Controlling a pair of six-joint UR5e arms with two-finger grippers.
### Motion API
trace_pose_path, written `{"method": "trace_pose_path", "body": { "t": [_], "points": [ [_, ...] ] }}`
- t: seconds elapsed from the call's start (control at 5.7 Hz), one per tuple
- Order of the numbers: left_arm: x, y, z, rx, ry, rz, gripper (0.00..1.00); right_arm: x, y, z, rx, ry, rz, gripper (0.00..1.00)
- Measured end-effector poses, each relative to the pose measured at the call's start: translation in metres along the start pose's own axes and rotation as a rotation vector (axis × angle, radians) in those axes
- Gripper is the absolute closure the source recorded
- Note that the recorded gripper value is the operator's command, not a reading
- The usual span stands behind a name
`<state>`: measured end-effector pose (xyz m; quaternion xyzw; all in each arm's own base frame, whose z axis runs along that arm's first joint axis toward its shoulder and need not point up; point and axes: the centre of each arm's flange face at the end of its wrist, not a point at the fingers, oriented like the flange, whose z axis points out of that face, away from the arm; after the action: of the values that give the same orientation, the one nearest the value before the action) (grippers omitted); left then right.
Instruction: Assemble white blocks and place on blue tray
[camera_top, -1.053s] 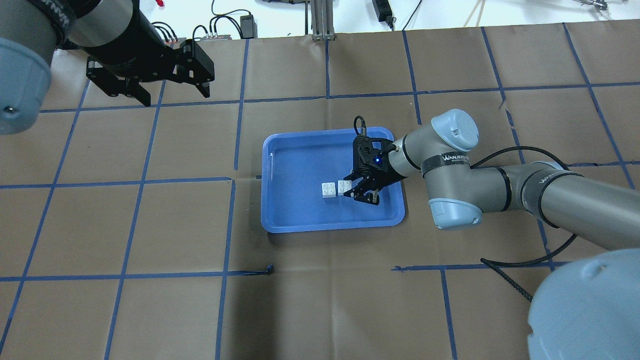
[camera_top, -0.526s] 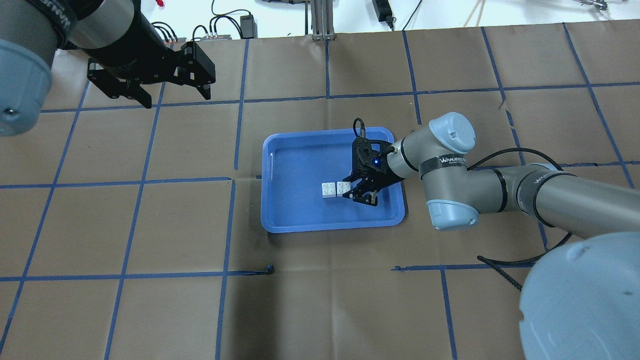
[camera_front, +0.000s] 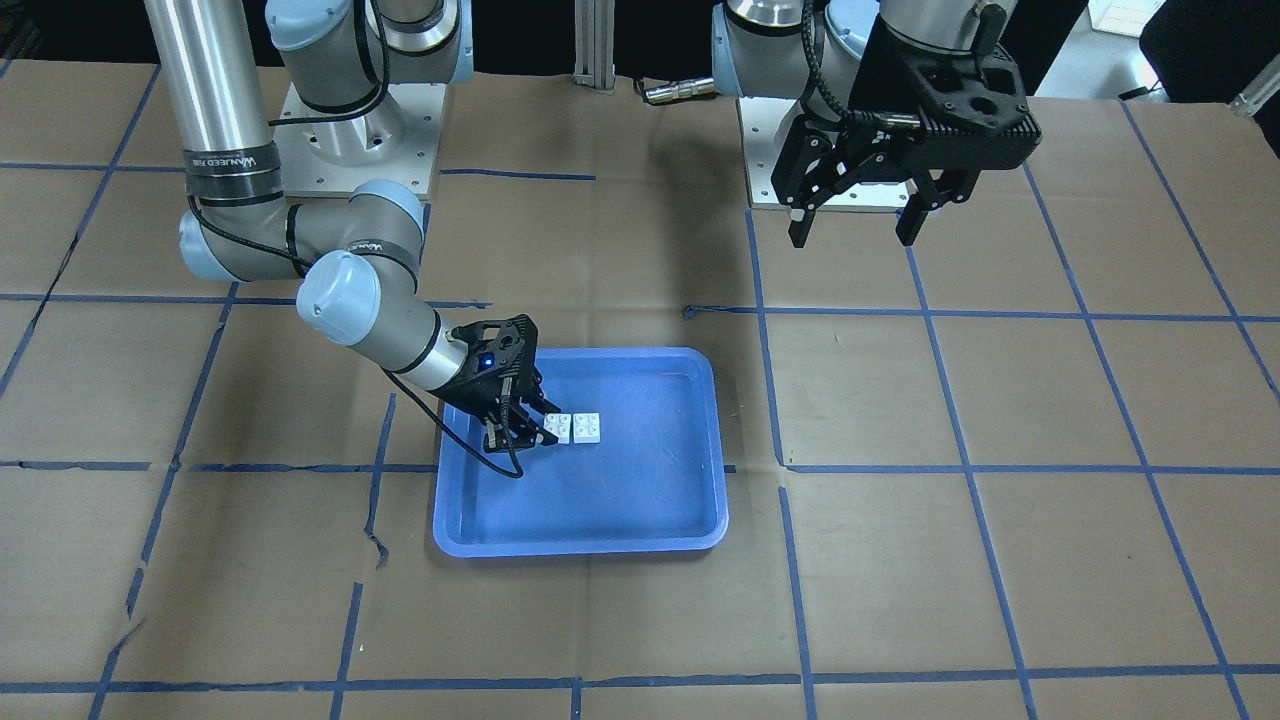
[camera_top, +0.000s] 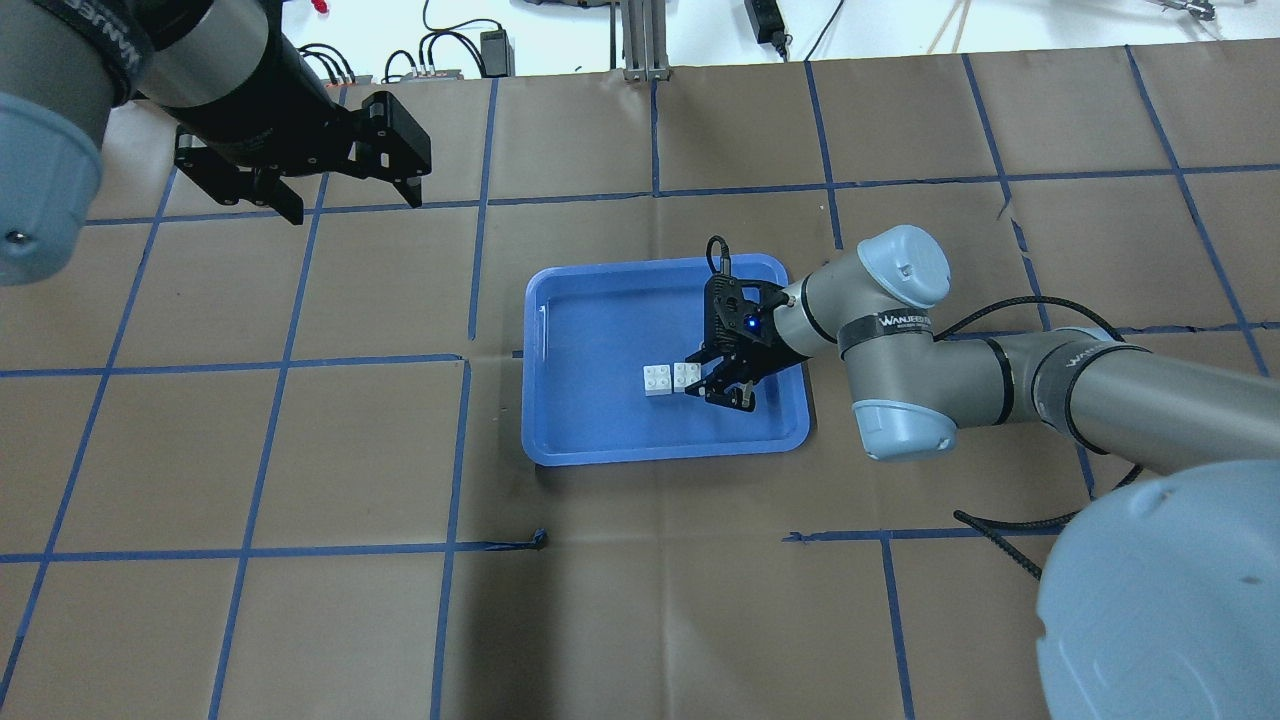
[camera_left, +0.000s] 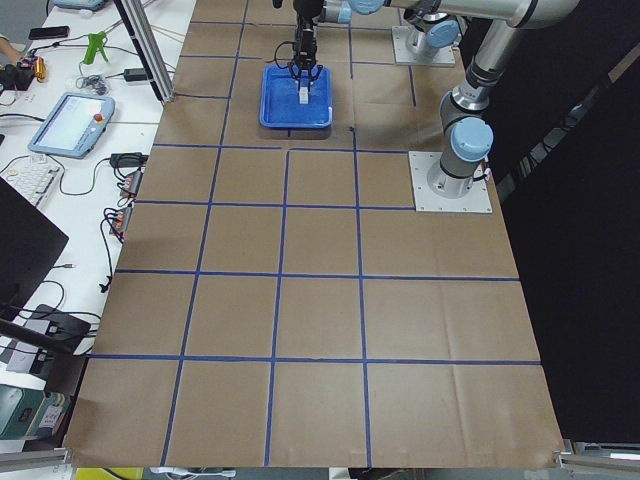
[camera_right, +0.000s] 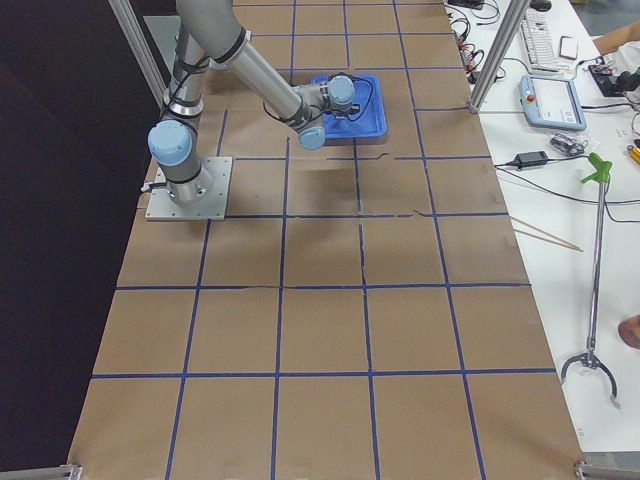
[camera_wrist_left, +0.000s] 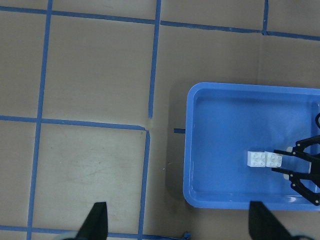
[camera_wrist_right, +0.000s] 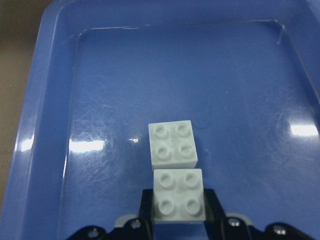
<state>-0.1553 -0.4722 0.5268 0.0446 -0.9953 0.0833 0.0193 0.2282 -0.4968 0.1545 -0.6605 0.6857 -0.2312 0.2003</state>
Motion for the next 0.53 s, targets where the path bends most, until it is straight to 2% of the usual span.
{"method": "trace_pose_path", "body": {
  "t": [0.53],
  "points": [
    [0.0006, 0.0016, 0.0003, -0.001, -0.001, 0.002, 0.01, -0.0003, -0.0017, 0.0, 0.017, -0.003, -0.001, 0.73]
  ]
}}
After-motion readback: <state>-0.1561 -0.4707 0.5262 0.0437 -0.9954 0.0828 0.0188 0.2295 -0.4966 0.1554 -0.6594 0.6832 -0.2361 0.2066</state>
